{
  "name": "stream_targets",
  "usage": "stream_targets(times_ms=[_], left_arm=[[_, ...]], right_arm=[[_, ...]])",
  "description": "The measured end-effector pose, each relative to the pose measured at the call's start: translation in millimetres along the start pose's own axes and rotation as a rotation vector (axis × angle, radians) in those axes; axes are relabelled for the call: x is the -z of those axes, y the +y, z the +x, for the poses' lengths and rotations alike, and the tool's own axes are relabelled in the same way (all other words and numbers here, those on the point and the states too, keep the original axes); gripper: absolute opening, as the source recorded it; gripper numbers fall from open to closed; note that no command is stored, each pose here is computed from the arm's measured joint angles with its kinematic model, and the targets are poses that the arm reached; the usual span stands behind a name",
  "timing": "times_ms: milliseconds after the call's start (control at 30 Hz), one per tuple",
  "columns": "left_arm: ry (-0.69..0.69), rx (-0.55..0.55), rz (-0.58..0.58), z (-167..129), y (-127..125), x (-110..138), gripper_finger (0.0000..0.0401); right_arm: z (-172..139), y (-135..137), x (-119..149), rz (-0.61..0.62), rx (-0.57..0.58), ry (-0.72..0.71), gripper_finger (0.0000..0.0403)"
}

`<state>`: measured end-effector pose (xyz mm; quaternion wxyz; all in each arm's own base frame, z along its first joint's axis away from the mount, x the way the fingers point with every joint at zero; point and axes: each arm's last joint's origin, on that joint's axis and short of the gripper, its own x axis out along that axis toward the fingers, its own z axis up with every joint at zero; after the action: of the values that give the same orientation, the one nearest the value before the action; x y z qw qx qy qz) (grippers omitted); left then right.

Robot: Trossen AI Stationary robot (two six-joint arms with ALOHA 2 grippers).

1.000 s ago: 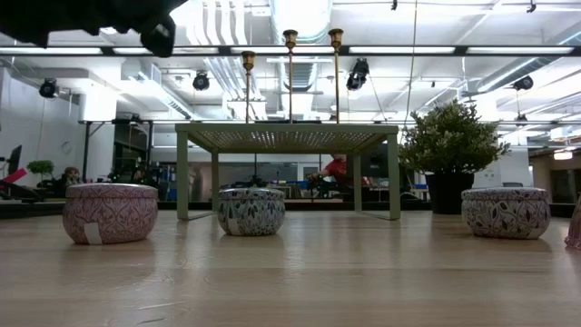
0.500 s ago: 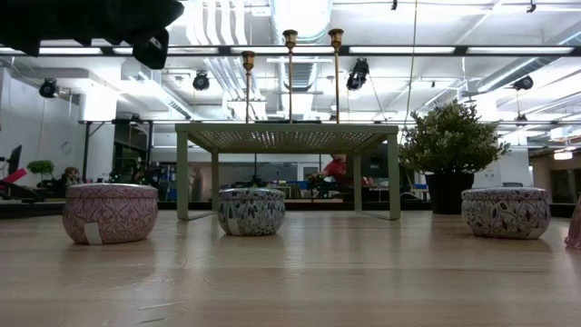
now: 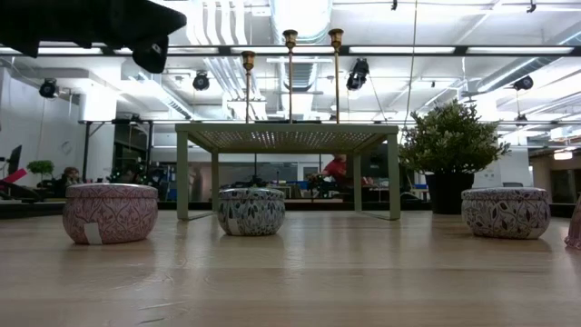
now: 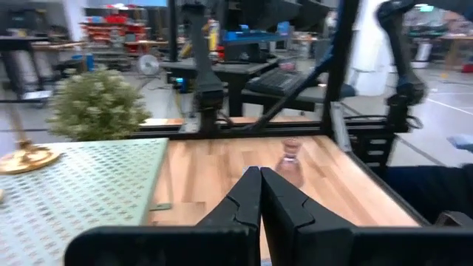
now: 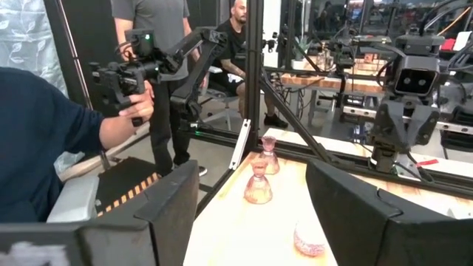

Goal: Pick & Place candle stick holders
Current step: Put the blue scented candle on the shelf

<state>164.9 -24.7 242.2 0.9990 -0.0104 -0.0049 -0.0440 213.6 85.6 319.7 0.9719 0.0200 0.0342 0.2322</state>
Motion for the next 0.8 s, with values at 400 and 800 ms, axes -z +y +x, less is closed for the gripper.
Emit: stream_targets(times_ms=[400,800], left_arm=[[0.075,0.114,-0.041,1.4,-3.3,7.5,0.0009],[0.198,0.174,-0.114,9.9,-5.7,22.8,0.0009]], right_arm=[[0.0,0.0,0.4,-0.001,0.0,-0.001,0.0246],[0.1,-0.1,2.1,-0.008,0.0,0.002,0.0235]])
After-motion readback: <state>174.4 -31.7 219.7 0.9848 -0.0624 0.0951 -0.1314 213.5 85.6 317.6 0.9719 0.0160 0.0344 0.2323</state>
